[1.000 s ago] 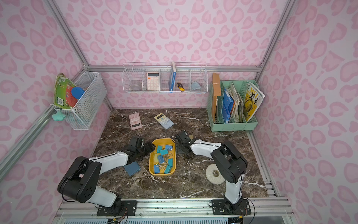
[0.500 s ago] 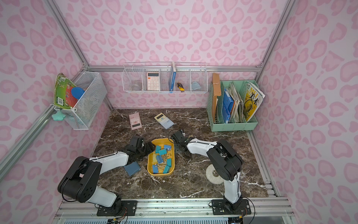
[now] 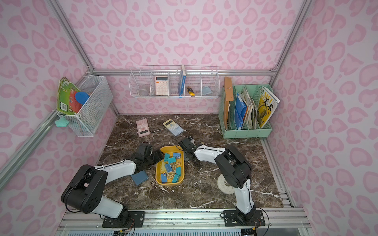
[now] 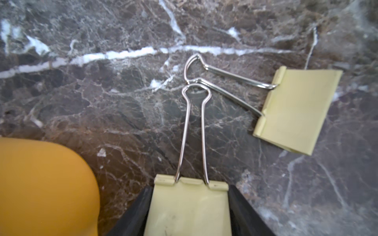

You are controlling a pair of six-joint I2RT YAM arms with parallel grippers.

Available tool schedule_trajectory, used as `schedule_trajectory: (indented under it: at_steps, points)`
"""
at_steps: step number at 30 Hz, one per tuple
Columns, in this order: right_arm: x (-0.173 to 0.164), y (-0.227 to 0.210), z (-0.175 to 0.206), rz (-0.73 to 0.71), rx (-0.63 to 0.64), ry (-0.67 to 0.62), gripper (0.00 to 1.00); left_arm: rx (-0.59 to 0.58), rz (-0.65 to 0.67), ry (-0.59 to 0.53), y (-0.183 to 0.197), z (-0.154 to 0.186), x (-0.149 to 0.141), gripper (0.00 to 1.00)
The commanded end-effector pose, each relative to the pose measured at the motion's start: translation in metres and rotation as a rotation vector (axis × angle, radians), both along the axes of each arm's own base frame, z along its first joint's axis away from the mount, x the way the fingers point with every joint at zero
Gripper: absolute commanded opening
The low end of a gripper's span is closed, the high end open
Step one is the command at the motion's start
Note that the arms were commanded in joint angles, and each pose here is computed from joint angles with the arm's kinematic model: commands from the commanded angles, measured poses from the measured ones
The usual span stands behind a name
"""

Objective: Put the binder clips in the storage box
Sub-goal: Pick up the binder clip at the center of the board.

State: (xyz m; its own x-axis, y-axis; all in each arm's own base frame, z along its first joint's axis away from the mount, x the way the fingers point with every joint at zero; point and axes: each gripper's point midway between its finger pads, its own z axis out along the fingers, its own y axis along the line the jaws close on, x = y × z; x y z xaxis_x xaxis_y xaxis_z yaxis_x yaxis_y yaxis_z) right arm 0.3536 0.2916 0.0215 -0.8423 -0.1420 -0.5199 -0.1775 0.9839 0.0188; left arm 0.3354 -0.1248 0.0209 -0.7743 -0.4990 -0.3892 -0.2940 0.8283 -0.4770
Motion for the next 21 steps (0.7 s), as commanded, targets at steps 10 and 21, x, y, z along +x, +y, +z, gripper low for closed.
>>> schedule_trajectory:
  at_steps: [10,21]
  points:
    - [0.002,-0.012,0.018,-0.015,-0.042,-0.050,0.44,0.158,0.006,0.528,0.036,-0.068,-0.119,0.78]
    - [-0.042,0.030,0.083,0.142,0.048,-0.113,0.45,0.141,-0.013,0.513,0.029,-0.069,-0.116,0.78]
